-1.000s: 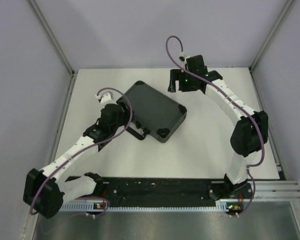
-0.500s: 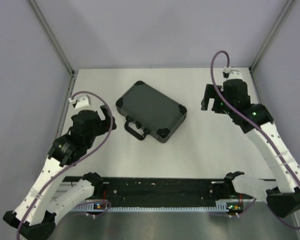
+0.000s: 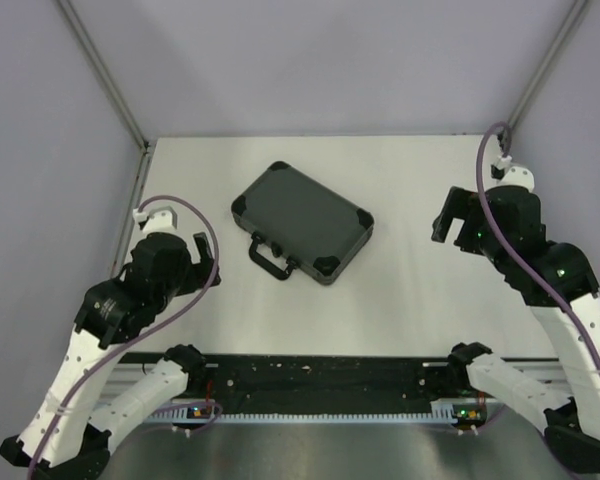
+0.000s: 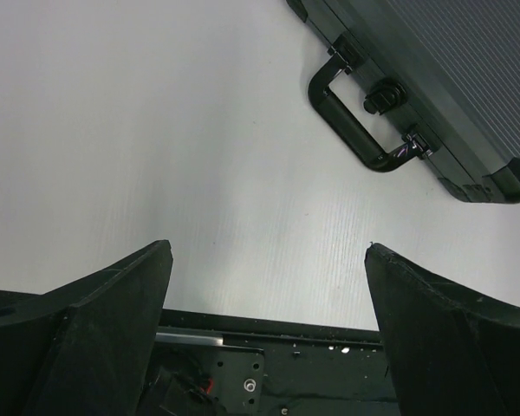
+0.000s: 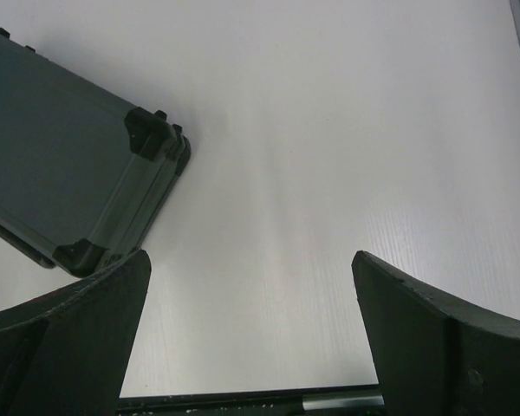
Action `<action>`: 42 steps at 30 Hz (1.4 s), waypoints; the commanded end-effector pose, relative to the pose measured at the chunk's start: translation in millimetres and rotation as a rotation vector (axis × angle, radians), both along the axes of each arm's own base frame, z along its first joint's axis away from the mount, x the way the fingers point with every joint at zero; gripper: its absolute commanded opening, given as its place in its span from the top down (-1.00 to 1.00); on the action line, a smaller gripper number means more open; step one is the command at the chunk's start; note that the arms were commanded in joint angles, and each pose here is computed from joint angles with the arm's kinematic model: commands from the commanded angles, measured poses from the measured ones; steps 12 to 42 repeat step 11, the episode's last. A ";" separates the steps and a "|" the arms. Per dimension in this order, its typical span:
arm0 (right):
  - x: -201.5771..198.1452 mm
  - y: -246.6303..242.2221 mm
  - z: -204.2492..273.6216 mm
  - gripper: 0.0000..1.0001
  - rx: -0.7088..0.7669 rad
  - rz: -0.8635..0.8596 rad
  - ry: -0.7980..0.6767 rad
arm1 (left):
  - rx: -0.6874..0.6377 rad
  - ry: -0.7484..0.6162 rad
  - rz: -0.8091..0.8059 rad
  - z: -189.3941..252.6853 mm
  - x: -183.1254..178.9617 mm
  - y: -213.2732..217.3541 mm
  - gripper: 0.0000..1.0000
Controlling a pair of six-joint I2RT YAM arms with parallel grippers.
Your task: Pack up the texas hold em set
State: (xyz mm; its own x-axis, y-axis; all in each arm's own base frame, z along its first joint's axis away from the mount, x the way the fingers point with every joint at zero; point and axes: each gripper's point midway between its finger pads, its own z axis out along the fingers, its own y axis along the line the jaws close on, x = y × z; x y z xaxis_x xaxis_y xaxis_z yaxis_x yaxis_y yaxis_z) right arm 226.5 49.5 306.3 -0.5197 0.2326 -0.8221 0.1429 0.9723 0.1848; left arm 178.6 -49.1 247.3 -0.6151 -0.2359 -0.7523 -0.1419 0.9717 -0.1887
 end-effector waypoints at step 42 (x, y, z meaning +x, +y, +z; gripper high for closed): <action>-20.6 14.0 16.5 -0.98 0.087 0.096 -0.012 | -0.006 -0.170 0.098 59.5 -15.5 32.5 -0.97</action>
